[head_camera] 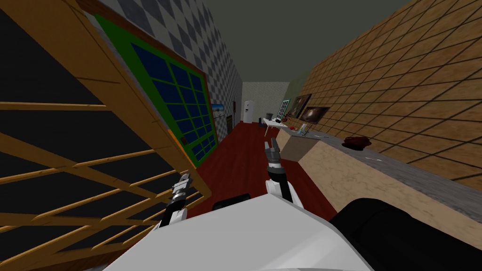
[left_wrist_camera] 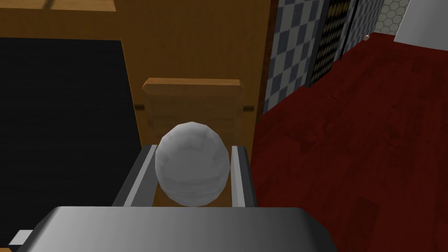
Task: Pull the door open
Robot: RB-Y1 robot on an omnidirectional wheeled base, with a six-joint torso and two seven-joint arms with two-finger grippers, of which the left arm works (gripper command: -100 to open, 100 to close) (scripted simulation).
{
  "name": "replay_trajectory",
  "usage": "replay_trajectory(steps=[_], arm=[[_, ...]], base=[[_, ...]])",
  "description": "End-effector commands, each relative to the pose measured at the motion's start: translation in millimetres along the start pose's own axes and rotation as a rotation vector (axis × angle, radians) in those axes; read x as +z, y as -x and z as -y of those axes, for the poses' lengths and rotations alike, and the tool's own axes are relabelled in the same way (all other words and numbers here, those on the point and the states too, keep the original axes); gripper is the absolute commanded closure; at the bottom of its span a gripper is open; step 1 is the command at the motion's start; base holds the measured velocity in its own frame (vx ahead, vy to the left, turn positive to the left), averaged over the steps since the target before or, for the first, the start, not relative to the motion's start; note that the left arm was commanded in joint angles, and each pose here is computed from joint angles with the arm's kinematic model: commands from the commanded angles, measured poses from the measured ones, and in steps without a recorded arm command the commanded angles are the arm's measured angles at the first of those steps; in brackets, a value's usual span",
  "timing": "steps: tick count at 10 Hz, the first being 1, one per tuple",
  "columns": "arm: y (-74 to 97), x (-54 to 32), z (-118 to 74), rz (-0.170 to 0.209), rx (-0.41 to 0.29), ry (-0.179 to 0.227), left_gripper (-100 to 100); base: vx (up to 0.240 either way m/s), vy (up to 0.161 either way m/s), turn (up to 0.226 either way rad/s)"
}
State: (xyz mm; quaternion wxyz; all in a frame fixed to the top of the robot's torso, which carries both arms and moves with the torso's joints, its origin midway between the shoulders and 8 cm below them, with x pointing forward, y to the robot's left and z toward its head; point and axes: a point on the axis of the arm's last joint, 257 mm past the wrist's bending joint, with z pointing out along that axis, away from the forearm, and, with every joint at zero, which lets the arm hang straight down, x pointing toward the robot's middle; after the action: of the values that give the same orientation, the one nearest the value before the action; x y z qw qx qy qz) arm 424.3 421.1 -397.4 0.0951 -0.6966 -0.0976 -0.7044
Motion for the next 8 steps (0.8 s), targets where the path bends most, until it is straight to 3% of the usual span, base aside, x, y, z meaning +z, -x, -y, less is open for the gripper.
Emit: replay_trajectory(steps=[1,4,8], arm=[[1.0,-1.1,0.7,0.002,0.001,-0.001,100],[1.0,-1.1,0.7,0.002,0.001,-0.001,100],[1.3,-4.8,-6.2,0.006,0.003,0.057,100]], base=[[-0.024,-0.006,0.002],[-0.007,-0.001,0.002],[-0.165,0.009,-0.068]])
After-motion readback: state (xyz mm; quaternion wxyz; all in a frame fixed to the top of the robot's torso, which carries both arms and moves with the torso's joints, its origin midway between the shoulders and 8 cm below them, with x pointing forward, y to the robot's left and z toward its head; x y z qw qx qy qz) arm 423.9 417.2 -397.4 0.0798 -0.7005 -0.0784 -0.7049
